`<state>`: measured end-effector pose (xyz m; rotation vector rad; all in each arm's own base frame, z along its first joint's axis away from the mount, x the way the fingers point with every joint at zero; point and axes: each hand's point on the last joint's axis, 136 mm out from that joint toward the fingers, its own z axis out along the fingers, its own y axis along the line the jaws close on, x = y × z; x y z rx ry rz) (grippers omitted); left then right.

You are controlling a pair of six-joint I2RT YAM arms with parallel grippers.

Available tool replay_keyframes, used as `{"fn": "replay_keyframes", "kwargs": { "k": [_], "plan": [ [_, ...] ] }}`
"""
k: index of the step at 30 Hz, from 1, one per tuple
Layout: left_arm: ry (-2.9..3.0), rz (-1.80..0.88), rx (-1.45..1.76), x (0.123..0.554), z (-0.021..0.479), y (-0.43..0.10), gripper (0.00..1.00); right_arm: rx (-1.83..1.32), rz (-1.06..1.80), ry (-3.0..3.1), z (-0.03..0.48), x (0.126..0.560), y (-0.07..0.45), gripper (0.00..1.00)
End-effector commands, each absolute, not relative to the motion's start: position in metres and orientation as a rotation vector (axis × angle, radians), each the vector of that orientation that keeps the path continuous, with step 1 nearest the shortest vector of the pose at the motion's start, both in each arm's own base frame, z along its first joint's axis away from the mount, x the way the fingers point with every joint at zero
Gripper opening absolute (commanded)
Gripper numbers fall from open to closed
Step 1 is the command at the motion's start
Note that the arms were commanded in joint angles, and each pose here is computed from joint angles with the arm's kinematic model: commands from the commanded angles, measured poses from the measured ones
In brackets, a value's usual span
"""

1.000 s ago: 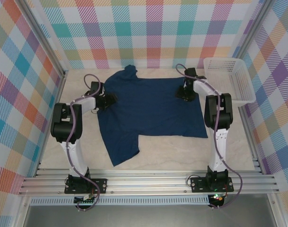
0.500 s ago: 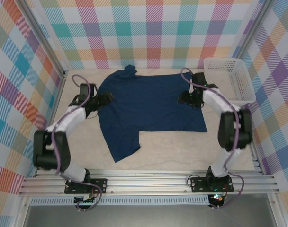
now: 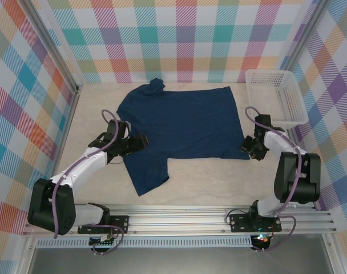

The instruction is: Fold the inside-out t-shirt

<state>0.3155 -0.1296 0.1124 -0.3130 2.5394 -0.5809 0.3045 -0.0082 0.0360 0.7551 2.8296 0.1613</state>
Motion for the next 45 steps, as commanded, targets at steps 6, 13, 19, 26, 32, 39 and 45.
{"fn": "replay_keyframes", "kwargs": {
  "k": [6, 13, 19, 26, 32, 39, 45],
  "plan": [
    [2.593, -0.572, -0.288, 0.298, 0.099, -0.133, 0.74, 0.806, 0.163, 2.867, 0.011, 0.301, -0.009, 0.51],
    [2.612, -0.548, -0.294, 0.286, 0.102, -0.128, 0.74, 0.796, 0.176, 2.866, 0.010, 0.304, -0.011, 0.31],
    [2.726, -0.431, -0.347, 0.248, 0.085, -0.116, 0.73, 0.769, 0.203, 2.865, 0.010, 0.306, -0.007, 0.10],
    [2.923, -0.281, -0.332, 0.187, 0.056, -0.120, 0.72, 0.711, 0.258, 2.843, 0.017, 0.310, -0.001, 0.00],
    [3.021, -0.138, -0.308, 0.146, 0.043, -0.108, 0.68, 0.677, 0.277, 2.851, 0.016, 0.307, 0.002, 0.00],
    [3.100, -0.234, -0.229, 0.137, 0.030, -0.129, 0.51, 0.660, 0.319, 2.832, 0.021, 0.311, 0.006, 0.00],
    [3.129, -0.249, -0.176, 0.142, 0.016, -0.141, 0.45, 0.657, 0.328, 2.826, 0.023, 0.310, 0.007, 0.00]
  ]
}}
